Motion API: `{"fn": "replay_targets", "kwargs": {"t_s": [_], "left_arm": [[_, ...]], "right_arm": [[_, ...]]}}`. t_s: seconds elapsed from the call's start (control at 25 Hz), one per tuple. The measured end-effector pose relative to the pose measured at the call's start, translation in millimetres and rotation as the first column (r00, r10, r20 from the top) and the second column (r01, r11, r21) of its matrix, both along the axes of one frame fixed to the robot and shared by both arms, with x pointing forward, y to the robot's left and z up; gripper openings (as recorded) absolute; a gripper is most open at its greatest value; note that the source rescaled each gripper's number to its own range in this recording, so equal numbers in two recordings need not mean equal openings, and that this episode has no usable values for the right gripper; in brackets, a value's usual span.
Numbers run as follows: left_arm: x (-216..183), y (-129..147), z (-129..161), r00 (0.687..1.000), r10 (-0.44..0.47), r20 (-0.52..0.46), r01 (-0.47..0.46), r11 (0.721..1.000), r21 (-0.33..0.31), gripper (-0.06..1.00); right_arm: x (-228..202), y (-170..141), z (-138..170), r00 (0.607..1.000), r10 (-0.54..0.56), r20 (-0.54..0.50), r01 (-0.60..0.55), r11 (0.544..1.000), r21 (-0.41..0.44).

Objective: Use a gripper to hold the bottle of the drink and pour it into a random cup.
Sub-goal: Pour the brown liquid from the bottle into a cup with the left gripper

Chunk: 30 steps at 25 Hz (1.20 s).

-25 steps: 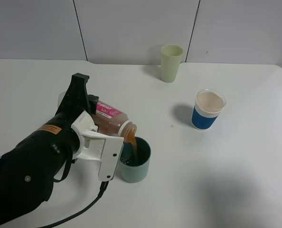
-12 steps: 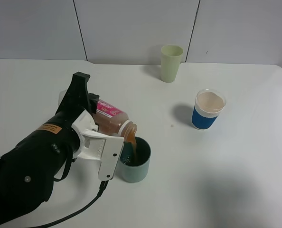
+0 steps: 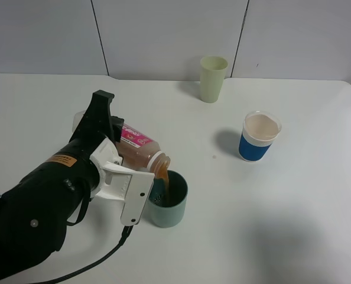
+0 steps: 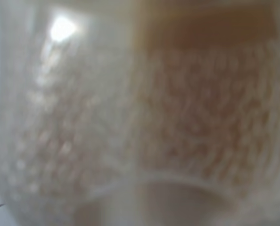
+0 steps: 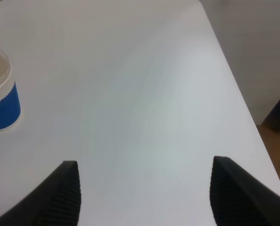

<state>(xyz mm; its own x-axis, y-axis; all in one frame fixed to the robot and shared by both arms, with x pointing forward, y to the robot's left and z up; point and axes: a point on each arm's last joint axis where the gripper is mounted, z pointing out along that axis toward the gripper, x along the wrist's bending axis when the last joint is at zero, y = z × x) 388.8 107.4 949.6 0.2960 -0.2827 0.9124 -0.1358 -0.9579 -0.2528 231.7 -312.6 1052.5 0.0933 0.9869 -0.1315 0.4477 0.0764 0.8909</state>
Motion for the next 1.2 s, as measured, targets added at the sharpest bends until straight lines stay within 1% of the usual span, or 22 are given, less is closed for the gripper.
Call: {"fn": "replay_targets", "kwargs": {"t_s": [0.2, 0.44, 0.72, 1.0, 1.2], "left_arm": [[0.1, -0.5, 0.3, 1.000, -0.008, 0.004, 0.008, 1.000, 0.008, 0.04], [0.2, -0.4, 0.5, 1.000, -0.022, 0.008, 0.021, 0.999, 0.048, 0.04], [0.3, -0.2, 0.9, 1.000, -0.021, 0.012, 0.020, 0.998, 0.056, 0.04], [0.7, -0.7, 2.1, 0.999, -0.038, 0.027, 0.035, 0.995, 0.089, 0.04], [0.9, -1.4, 2.8, 0.998, -0.048, 0.036, 0.045, 0.995, 0.093, 0.04]], "right_arm": [[0.0, 0.0, 0.0, 1.000, 0.000, 0.000, 0.000, 1.000, 0.000], [0.0, 0.0, 0.0, 1.000, 0.000, 0.000, 0.000, 1.000, 0.000], [0.0, 0.0, 0.0, 1.000, 0.000, 0.000, 0.000, 1.000, 0.000], [0.0, 0.0, 0.0, 1.000, 0.000, 0.000, 0.000, 1.000, 0.000], [0.0, 0.0, 0.0, 1.000, 0.000, 0.000, 0.000, 1.000, 0.000]]}}
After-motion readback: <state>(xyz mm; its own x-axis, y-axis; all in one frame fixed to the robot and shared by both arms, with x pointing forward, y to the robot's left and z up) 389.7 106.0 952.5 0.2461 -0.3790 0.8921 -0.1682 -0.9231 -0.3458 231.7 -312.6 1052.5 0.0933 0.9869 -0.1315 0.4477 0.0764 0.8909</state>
